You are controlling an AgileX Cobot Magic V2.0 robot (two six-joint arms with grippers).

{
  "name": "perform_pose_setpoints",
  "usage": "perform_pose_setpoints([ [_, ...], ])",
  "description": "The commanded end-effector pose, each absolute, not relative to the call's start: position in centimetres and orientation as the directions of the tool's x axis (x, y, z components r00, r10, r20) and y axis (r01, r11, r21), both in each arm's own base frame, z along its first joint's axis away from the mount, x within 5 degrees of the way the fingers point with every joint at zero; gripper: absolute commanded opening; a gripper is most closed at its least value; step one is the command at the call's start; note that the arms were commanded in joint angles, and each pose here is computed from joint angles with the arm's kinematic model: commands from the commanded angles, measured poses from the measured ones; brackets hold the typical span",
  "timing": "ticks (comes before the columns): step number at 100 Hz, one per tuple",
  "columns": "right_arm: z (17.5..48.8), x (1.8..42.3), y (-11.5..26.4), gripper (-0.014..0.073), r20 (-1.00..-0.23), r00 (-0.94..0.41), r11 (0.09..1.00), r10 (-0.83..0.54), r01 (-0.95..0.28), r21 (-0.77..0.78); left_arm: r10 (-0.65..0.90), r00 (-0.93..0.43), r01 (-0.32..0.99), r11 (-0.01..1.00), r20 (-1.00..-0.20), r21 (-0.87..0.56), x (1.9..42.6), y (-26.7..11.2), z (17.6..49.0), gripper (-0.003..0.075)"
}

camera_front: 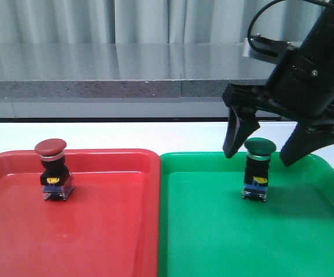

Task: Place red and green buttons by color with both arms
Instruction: 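Open the right gripper and raise it away from the button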

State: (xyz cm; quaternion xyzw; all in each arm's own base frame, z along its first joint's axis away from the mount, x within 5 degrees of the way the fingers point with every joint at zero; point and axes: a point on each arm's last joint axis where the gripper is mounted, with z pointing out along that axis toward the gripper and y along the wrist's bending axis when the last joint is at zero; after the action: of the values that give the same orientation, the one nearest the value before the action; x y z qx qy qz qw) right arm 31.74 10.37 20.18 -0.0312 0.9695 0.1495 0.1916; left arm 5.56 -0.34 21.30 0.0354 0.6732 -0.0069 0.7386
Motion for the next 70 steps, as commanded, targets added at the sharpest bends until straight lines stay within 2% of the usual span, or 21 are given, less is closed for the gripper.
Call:
perform_pose_setpoints([
  [1, 23.7, 31.7, 10.3, 0.0655, -0.510, -0.860, 0.945, 0.017, -0.153, 0.290, 0.025, 0.161, 0.059, 0.998, -0.987, 0.035, 5.4, -0.4, 20.8, -0.0019],
  [23, 28.2, 30.1, 9.6, 0.0655, -0.643, -0.766, 0.945, -0.002, -0.212, 0.250, 0.025, 0.161, 0.059, 0.998, -0.987, 0.035, 5.4, -0.4, 20.8, -0.0019],
  [47, 33.6, 26.4, 8.1, 0.0655, -0.790, -0.611, 0.949, -0.049, -0.274, 0.154, 0.025, 0.161, 0.059, 0.998, -0.987, 0.035, 5.4, -0.4, 20.8, -0.0019],
  [70, 36.3, 21.8, 6.3, 0.0655, -0.904, -0.418, 0.956, -0.091, -0.290, 0.038, 0.025, 0.161, 0.059, 0.998, -0.987, 0.035, 5.4, -0.4, 20.8, -0.0019],
])
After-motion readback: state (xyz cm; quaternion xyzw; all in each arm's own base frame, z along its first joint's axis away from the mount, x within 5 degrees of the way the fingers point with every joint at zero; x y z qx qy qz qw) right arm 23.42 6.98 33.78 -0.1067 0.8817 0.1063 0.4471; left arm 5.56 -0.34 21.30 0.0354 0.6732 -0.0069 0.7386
